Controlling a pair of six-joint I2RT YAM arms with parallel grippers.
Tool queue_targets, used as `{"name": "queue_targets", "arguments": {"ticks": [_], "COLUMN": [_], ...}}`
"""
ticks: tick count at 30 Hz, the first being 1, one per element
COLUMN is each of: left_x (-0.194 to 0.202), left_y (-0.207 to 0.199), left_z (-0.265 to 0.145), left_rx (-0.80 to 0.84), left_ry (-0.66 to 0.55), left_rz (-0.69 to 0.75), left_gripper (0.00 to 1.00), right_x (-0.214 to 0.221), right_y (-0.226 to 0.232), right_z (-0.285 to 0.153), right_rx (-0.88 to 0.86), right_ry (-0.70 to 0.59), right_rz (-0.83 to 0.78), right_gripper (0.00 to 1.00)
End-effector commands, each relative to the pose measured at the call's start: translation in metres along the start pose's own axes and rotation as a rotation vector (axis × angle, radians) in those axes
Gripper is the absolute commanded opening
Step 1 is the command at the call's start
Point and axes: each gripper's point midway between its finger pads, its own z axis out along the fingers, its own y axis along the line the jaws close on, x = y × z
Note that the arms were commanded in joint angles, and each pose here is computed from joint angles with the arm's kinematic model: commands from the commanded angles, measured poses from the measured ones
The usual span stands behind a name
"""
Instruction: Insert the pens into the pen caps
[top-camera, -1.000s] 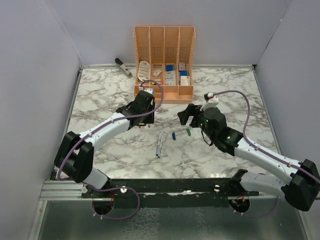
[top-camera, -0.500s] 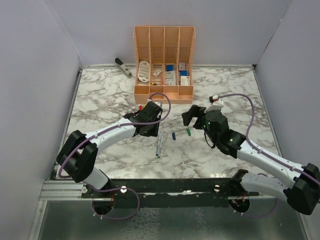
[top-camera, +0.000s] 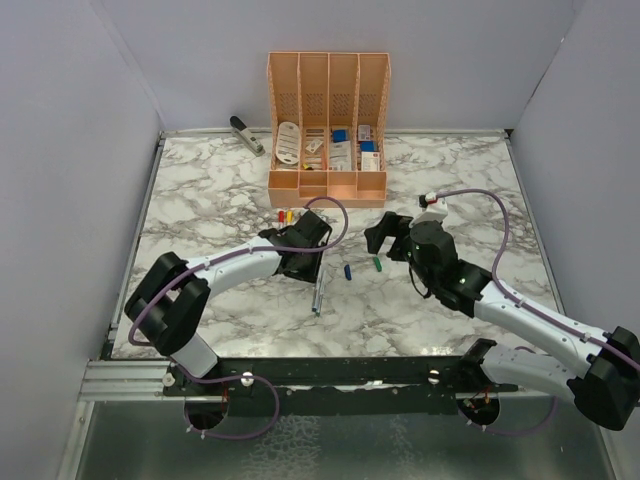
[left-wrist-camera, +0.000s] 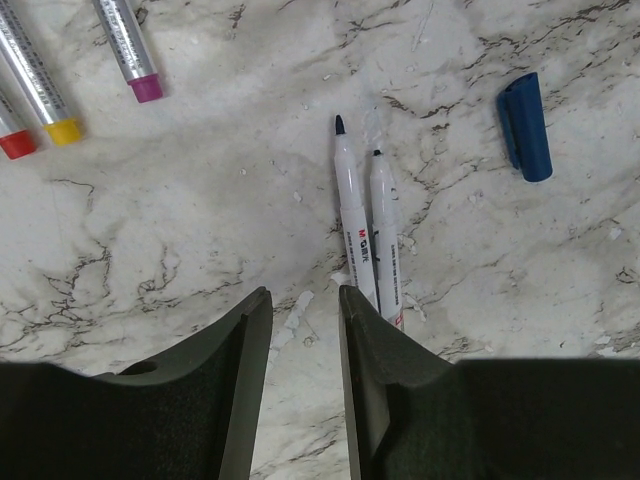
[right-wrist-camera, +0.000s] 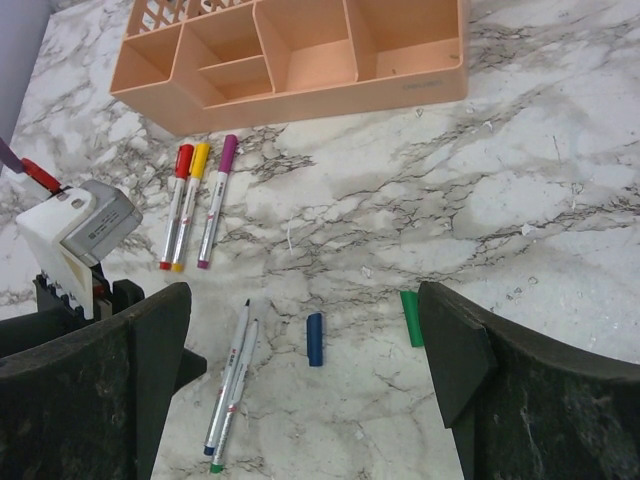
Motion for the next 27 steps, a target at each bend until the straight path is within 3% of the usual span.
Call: {"name": "queue_targets", "arguments": {"ticks": [1, 27], "left_x": [0.004, 0.005], "left_y": [-0.007, -0.023], "left_z": [0.001, 0.013], "left_rx": [0.015, 0.071], "left_ry": [0.027, 0.06], "left_rz": [0.017, 0.063], "left_gripper": [0.37, 0.38], "right_x": [-0.003, 0.002], "right_y": [-0.008, -0.006], "right_z": [-0.003, 0.002], "right_rx": [0.032, 0.033], "right_ry": [-0.017, -0.003], "right_rz": [0.023, 0.031], "right_gripper": [0.94, 0.94]}}
